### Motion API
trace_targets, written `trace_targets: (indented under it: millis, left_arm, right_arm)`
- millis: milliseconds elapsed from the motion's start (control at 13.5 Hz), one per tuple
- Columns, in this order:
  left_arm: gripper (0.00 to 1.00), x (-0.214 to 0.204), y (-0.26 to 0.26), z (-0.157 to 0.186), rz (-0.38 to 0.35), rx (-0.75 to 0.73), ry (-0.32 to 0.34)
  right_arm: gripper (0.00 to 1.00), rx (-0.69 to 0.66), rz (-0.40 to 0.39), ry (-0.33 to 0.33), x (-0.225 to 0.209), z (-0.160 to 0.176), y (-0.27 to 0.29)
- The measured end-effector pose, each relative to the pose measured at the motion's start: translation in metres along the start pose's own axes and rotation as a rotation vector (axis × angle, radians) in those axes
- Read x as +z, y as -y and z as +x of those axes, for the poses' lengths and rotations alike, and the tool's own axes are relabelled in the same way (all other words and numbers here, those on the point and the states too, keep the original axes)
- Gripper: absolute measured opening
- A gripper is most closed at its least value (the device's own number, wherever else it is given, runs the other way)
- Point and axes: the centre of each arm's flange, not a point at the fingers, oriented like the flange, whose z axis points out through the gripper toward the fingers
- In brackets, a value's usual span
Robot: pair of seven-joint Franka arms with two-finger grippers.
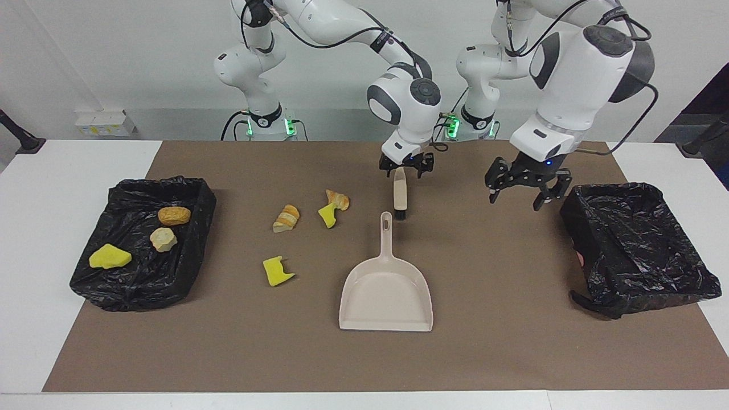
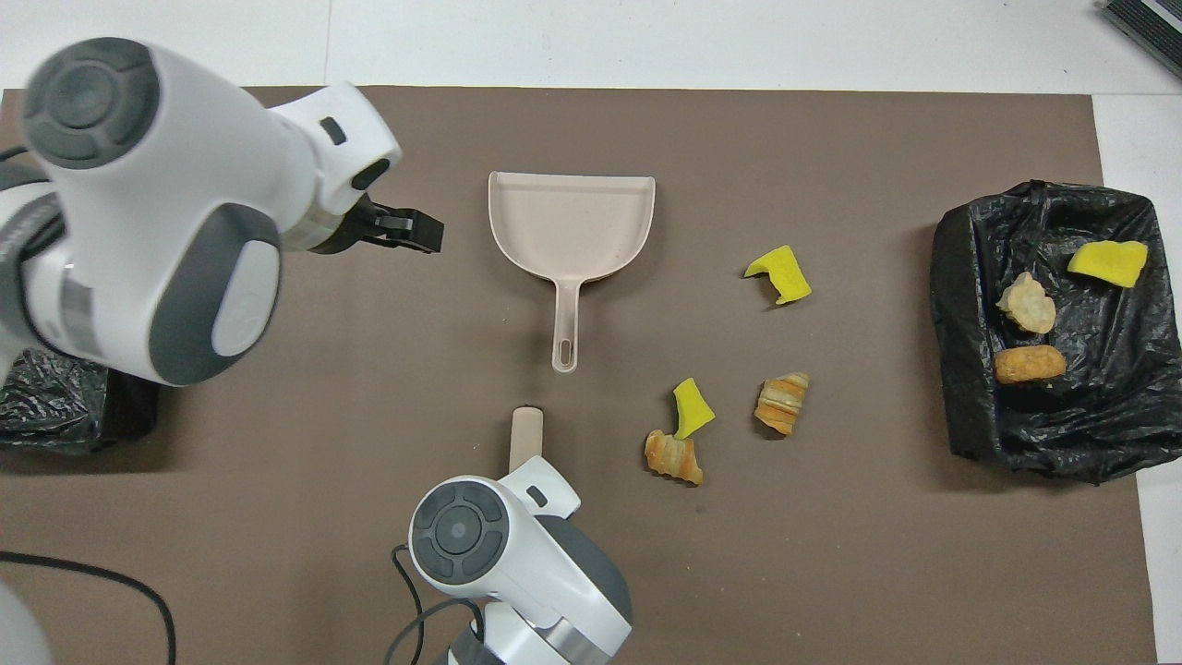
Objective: Sweep and dump trash in bin
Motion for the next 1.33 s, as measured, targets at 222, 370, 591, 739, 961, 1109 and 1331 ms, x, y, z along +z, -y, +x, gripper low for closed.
trace_targets:
  millis: [222, 370, 591, 739, 961, 1109, 1331]
  left_arm:
    - [1.00, 0.058, -0.064, 0.001, 0.023, -0.017, 0.015]
    - [1.00, 0.081, -0.089, 0.001, 0.014, -0.028, 0.025]
    - [1.00, 0.099, -0.123, -0.006, -0.007, -0.046, 0.028]
    - [1.00, 0.120, -0.140, -0.017, -0.004, -0.067, 0.054]
    - [1.00, 0.147, -0.156, -0.034, 0.012, -0.080, 0.101]
    - [1.00, 0.158, -0.157, -0.040, 0.014, -0.095, 0.108]
    - [0.84, 0.161, -0.156, -0.042, 0.019, -0.104, 0.114]
  right_arm:
    - [0.86, 0.018, 0.017, -0.018, 0.020, -0.009, -0.015]
    - [0.81, 0.022, 0.016, -0.018, 0.025, -0.016, -0.018]
    - [0.41, 0.031, 0.025, -0.015, 0.022, -0.018, -0.018]
    - [0.26, 0.054, 0.037, -0.017, 0.018, -0.016, -0.017]
    - [0.26, 0.074, 0.067, -0.030, 0.003, -0.008, -0.011]
    - [0.26, 0.082, 0.060, -0.023, -0.001, -0.004, -0.013]
    - [0.26, 0.114, -0.004, 0.026, -0.005, -0.010, -0.028]
